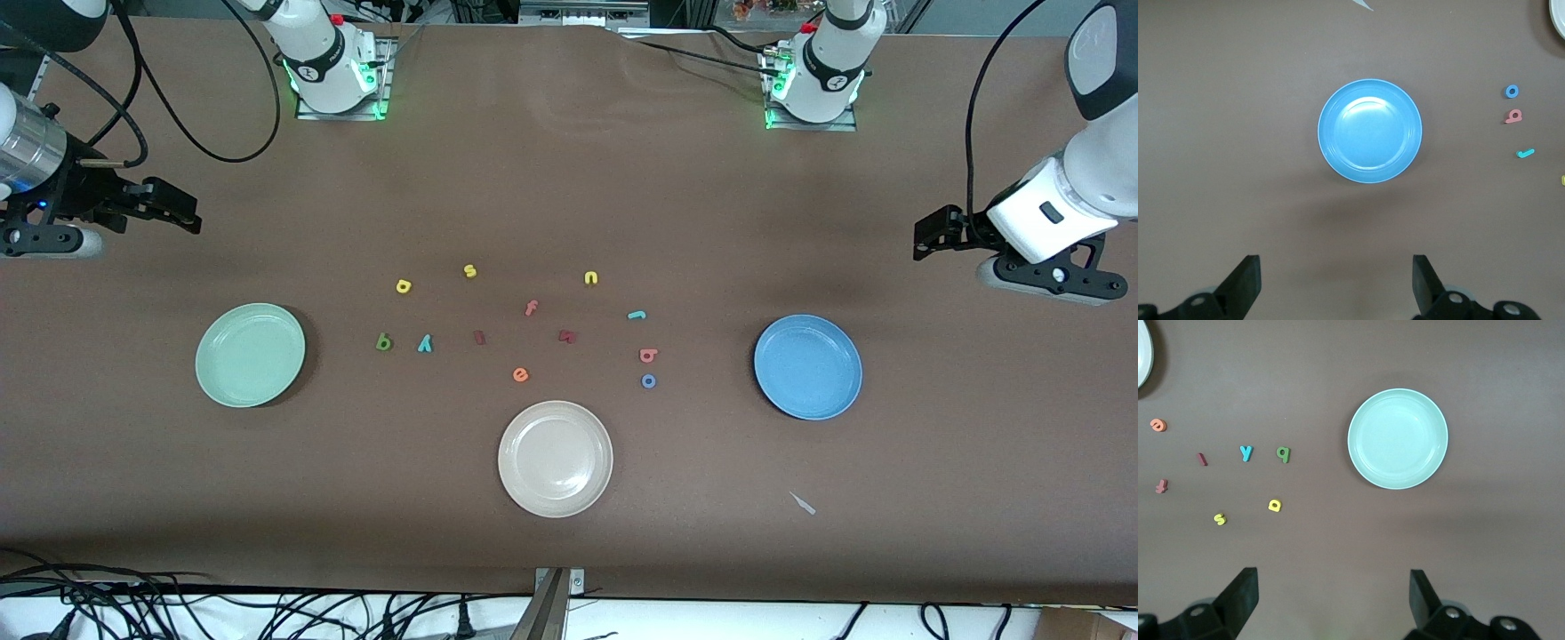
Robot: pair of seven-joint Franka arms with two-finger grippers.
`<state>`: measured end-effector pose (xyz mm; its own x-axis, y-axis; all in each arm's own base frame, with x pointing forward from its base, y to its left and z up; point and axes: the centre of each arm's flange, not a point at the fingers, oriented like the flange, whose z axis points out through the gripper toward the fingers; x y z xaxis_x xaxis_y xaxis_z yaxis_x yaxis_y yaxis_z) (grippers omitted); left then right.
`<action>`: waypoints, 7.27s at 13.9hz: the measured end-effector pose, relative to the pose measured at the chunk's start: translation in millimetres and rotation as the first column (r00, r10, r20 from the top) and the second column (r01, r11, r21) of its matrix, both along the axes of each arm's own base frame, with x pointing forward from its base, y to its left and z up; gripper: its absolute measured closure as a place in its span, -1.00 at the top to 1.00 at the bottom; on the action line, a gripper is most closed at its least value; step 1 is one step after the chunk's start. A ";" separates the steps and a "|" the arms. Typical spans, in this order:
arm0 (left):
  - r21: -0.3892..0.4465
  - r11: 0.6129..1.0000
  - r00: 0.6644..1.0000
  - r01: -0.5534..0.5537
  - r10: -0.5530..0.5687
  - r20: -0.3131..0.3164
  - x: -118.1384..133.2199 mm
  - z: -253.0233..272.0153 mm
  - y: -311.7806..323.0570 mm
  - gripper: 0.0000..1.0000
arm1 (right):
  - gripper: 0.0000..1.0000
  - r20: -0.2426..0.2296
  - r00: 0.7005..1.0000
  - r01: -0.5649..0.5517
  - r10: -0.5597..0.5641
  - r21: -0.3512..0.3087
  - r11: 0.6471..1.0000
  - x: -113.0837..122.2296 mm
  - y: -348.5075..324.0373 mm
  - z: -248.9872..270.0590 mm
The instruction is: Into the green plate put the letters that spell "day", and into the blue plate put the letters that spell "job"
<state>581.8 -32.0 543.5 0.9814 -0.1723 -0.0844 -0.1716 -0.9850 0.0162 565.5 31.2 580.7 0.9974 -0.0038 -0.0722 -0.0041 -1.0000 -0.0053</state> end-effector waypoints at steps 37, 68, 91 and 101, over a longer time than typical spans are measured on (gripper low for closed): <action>-0.001 1.000 1.000 -0.020 0.020 0.011 3.7 -12.8 11.3 1.00 | 1.00 0.004 1.000 0.000 0.000 0.000 1.000 0.4 -0.1 0.3; 0.000 0.992 0.988 0.128 -0.127 -0.086 25.8 -88.1 -87.8 1.00 | 1.00 0.004 1.000 0.000 0.000 0.000 1.000 0.7 -0.1 0.0; -0.035 0.999 0.996 0.030 -0.027 0.083 51.0 -331.6 -345.1 0.81 | 1.00 -0.052 0.998 -0.023 0.023 -0.005 1.000 24.7 119.5 -148.2; -0.016 0.998 0.991 0.062 -0.059 0.119 50.1 -374.8 -344.0 0.41 | 1.00 0.046 0.998 0.031 -0.032 0.016 0.999 13.9 136.9 -286.3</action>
<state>631.9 -376.0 168.7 0.9720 -0.2323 0.0361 -0.2328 -0.9725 0.0114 579.4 168.1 294.4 0.9990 -0.0345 -0.0268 -0.0351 -0.9992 -0.0214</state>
